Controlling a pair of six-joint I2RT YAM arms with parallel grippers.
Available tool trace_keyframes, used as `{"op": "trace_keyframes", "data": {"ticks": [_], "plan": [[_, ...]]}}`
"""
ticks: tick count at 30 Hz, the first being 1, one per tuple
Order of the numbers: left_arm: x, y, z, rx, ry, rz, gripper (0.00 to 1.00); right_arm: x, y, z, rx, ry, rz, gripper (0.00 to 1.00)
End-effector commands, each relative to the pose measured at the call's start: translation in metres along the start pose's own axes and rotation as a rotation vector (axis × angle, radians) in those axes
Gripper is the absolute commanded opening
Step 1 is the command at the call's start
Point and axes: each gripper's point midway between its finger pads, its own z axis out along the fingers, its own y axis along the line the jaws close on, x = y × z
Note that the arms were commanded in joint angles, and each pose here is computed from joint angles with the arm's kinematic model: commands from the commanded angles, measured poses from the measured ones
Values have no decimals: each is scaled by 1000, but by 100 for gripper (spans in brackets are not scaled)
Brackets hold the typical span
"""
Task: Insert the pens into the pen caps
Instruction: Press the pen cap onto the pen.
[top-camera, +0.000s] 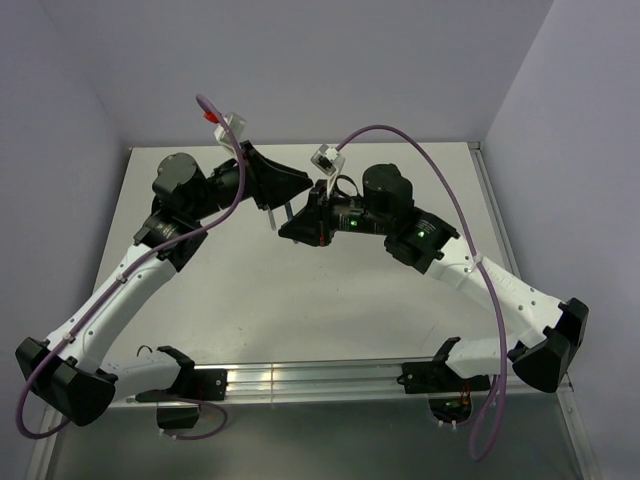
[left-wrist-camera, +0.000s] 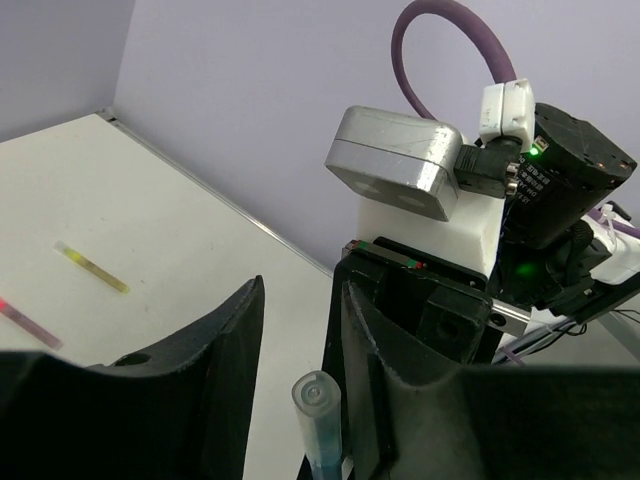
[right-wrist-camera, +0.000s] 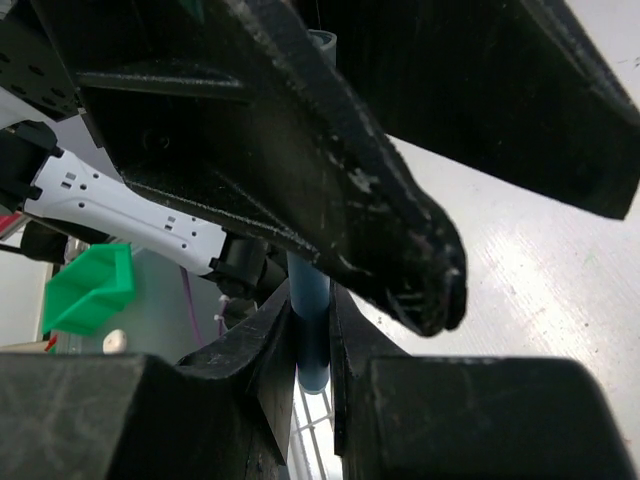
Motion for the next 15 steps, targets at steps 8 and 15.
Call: {"op": "trace_keyframes", "data": {"ticks": [8, 15], "plan": [[-13, -18, 1, 84, -15, 10, 32, -19, 8, 4, -5, -31, -56, 0], [1, -16, 2, 106, 27, -36, 0, -22, 3, 4, 29, -47, -66, 0]]}}
